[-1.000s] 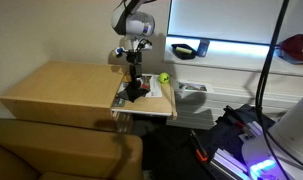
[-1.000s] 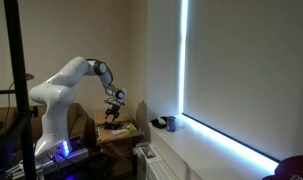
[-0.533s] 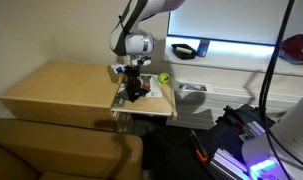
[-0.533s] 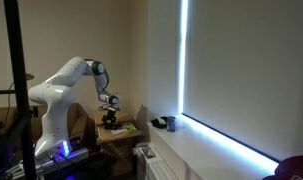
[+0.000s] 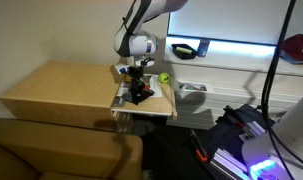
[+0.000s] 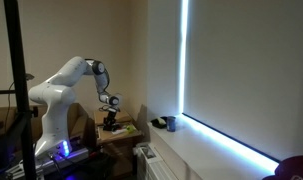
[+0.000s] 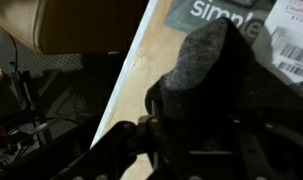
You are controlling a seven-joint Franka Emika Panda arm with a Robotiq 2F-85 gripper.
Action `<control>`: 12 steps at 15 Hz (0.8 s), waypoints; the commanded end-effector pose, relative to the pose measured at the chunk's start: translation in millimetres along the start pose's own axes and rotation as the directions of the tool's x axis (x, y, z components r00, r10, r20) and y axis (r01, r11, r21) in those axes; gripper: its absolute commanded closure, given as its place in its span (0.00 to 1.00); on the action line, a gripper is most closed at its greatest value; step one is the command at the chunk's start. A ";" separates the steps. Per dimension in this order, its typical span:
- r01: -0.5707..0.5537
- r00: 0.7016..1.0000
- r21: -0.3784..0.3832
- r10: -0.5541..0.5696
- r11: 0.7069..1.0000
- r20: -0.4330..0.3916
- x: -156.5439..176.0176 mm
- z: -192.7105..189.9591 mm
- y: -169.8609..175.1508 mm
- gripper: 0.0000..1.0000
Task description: Move the sock from the drawer to the white table.
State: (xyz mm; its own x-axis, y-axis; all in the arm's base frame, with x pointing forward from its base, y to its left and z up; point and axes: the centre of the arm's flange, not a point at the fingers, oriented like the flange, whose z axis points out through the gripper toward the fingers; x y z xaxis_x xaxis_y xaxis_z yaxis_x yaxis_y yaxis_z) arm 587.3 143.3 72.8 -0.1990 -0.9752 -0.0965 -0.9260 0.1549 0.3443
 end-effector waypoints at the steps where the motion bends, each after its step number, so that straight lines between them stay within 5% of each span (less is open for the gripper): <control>1: -0.032 0.999 -0.012 0.032 0.999 0.039 19.8 -20.9 3.9 0.84; 4: -0.057 0.996 -0.033 0.059 0.998 0.064 33.3 -39.8 1.4 1.00; 9: 0.030 0.997 -0.311 -0.005 0.950 0.081 78.3 -121.3 59.0 0.99; 12: -0.032 0.988 -0.257 0.069 0.966 0.139 109.8 -181.4 91.1 0.99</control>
State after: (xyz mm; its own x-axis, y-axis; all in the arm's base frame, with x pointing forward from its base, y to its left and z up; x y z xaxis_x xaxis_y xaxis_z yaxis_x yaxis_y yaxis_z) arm 567.5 51.1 202.7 -0.2469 -0.9563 -0.1563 -0.7789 0.0999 0.6192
